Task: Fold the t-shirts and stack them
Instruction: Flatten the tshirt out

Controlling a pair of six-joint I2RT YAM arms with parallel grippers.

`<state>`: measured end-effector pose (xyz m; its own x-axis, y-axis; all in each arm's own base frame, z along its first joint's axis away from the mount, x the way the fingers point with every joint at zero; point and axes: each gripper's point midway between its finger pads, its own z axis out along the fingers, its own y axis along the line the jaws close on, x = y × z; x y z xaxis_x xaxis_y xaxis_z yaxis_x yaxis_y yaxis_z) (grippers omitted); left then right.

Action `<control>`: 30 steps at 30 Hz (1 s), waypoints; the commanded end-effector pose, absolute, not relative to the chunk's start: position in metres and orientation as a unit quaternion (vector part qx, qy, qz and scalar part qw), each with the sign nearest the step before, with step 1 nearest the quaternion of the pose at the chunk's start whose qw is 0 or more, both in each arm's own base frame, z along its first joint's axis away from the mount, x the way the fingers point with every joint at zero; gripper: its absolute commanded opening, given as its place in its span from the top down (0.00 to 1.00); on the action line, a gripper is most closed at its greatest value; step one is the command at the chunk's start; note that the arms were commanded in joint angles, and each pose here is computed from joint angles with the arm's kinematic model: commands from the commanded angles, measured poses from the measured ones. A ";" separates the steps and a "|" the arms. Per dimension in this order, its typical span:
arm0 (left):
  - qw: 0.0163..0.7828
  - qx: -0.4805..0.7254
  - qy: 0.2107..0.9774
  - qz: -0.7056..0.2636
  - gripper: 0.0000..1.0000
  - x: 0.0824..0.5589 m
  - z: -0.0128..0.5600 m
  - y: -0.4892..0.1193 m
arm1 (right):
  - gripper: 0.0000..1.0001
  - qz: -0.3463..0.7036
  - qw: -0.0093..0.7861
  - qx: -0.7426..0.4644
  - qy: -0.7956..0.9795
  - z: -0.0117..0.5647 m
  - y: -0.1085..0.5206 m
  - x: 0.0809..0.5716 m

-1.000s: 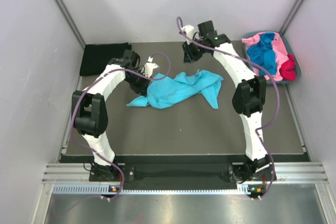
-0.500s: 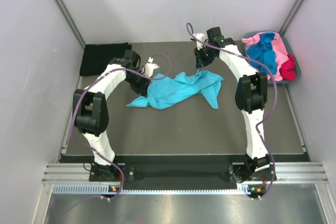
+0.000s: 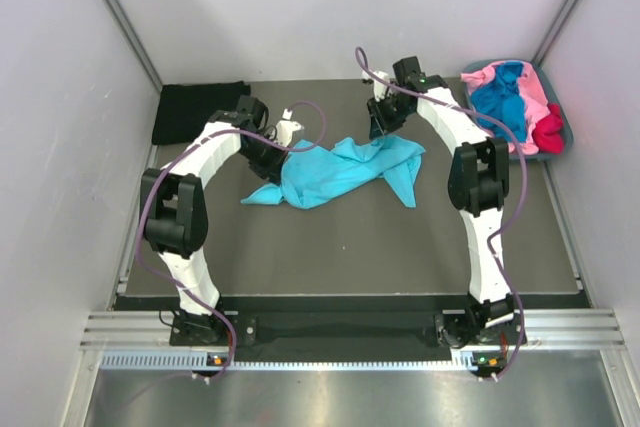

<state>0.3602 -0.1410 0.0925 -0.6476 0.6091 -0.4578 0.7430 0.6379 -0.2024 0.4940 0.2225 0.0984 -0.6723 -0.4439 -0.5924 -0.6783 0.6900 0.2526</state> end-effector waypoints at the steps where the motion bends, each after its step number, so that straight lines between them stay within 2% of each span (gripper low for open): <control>1: 0.210 0.385 0.875 -0.203 1.00 0.373 0.106 -0.152 | 0.74 0.233 0.275 -0.316 0.878 0.123 0.220 0.497; 19: 0.209 0.383 0.875 -0.210 1.00 0.372 0.104 -0.156 | 0.70 0.188 0.310 -0.303 0.882 0.128 0.198 0.523; 30: 0.209 0.383 0.874 -0.212 1.00 0.373 0.105 -0.158 | 0.69 0.206 0.281 -0.301 0.888 0.108 0.202 0.515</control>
